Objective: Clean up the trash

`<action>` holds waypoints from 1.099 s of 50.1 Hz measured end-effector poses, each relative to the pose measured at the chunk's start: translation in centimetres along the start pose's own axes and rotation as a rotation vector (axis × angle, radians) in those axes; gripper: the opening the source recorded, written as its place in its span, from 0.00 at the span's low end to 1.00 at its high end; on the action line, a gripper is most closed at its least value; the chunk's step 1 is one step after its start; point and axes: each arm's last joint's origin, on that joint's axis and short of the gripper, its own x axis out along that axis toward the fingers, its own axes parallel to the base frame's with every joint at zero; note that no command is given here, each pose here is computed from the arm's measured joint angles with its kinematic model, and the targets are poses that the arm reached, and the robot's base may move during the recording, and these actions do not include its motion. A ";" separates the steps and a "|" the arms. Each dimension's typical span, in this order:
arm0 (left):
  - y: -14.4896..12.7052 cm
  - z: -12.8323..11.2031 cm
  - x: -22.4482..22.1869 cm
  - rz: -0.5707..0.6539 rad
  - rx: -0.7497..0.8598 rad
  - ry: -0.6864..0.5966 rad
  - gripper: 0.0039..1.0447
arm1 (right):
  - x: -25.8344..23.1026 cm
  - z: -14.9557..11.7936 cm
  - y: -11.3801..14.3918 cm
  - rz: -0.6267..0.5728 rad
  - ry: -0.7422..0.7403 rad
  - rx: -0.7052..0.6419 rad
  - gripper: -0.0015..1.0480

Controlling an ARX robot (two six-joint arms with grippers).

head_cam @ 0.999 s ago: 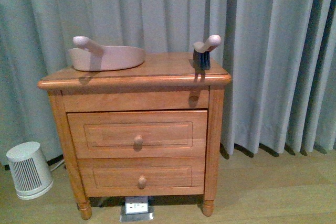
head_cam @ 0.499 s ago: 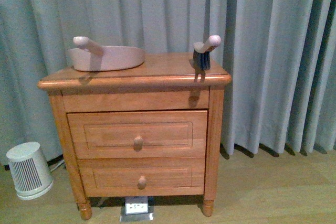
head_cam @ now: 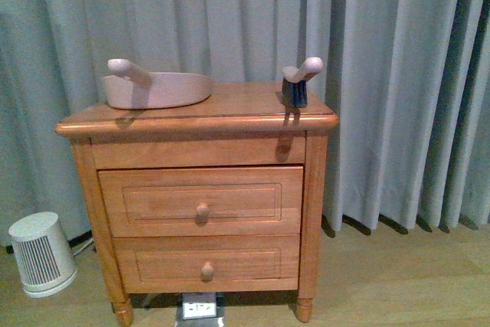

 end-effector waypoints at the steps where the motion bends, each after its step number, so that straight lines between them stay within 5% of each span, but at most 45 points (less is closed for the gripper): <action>1: 0.0 0.0 0.0 0.000 0.000 0.000 0.93 | 0.0 0.0 0.0 0.000 0.000 0.000 0.93; 55: 0.0 0.0 0.0 0.000 0.000 0.000 0.93 | 0.0 0.0 0.0 0.000 0.000 0.000 0.93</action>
